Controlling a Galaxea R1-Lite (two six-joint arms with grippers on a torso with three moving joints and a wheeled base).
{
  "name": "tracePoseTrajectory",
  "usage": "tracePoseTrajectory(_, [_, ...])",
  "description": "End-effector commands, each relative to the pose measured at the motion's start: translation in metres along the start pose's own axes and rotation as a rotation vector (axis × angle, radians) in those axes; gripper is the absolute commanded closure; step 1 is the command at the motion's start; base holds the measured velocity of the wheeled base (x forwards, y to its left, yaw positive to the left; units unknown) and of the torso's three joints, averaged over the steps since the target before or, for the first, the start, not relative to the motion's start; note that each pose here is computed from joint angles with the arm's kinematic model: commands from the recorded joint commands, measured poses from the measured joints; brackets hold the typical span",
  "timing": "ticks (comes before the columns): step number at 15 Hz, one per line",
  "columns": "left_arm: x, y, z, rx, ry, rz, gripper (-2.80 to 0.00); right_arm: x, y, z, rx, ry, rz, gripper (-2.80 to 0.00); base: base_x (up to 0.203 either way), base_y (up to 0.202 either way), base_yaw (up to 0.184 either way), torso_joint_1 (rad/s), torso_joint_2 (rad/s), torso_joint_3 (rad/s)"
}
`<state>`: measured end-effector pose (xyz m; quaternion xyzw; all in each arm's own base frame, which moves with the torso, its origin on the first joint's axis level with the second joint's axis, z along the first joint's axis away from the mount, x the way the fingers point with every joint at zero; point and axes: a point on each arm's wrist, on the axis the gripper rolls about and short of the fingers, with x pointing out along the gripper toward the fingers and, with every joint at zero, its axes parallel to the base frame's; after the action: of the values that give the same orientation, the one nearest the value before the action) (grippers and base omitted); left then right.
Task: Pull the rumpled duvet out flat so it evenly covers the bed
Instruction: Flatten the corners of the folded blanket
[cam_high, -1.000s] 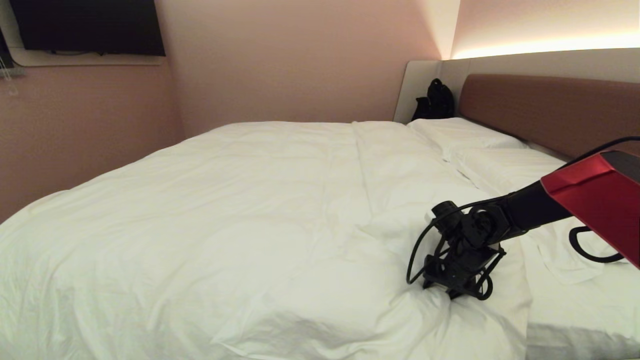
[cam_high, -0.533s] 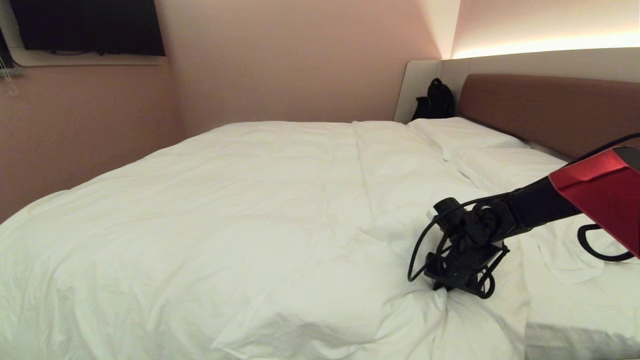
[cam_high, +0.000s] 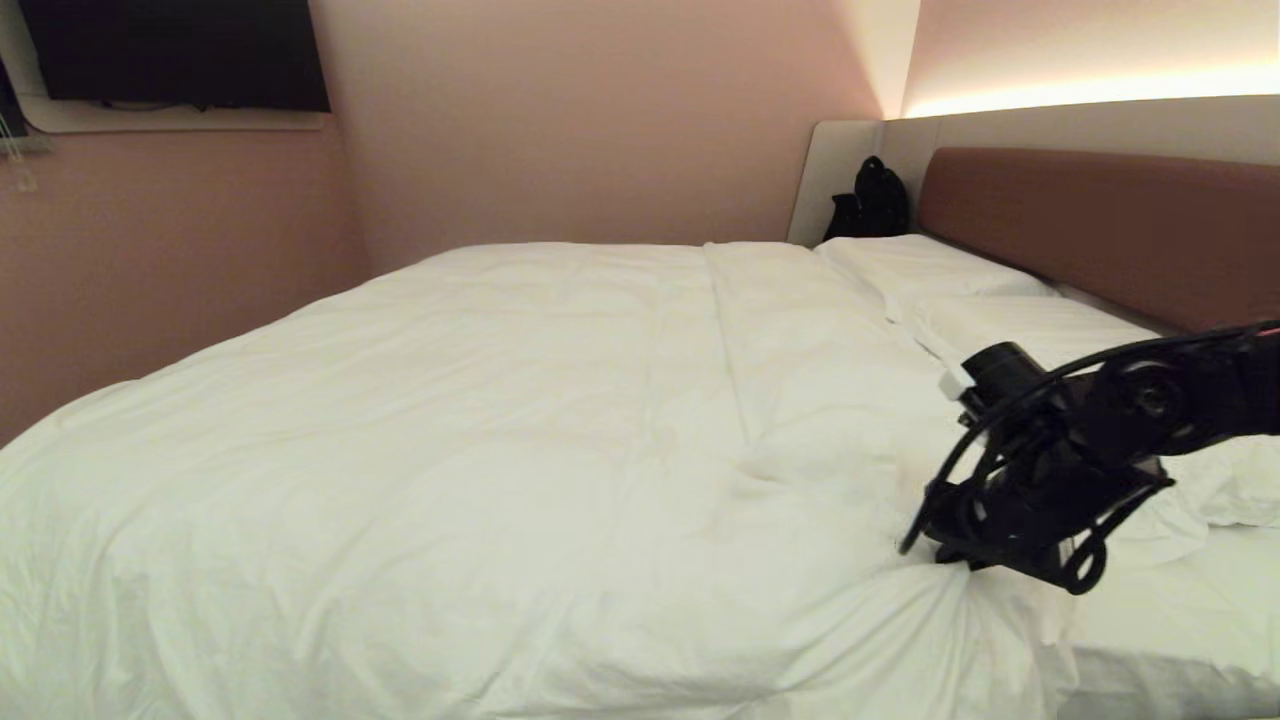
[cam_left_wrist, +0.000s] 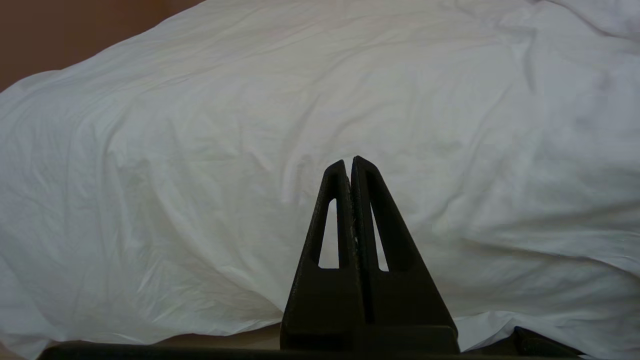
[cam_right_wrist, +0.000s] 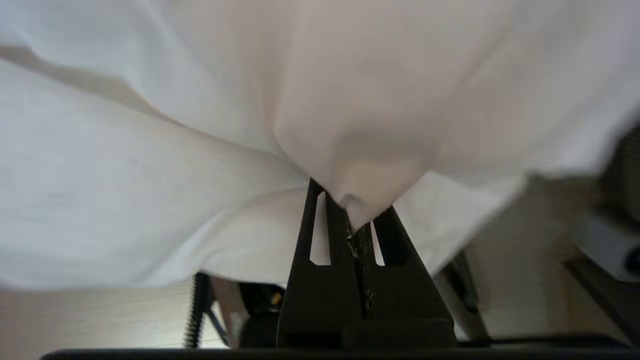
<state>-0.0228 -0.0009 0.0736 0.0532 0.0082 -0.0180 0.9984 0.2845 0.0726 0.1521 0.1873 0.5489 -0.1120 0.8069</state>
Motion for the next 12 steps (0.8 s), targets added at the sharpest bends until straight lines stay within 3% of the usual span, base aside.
tracePoseTrajectory(1, [0.0,0.0,0.0,0.001,0.0,0.0,0.0,-0.045,-0.033,-0.029,-0.025,-0.117,-0.115,0.0,0.0,0.0,0.0,0.0,0.0,0.0])
tracePoseTrajectory(5, [0.0,0.0,0.0,0.001,0.0,0.0,0.0,-0.06,-0.065,-0.062,-0.062,-0.162,-0.248,0.0,0.0,0.0,0.0,0.0,0.0,0.0])
tracePoseTrajectory(12, [0.0,0.0,0.0,0.0,0.0,0.0,0.0,-0.09,-0.107,-0.093,-0.056,-0.276,-0.327,0.0,0.0,0.0,0.0,0.0,0.0,0.0])
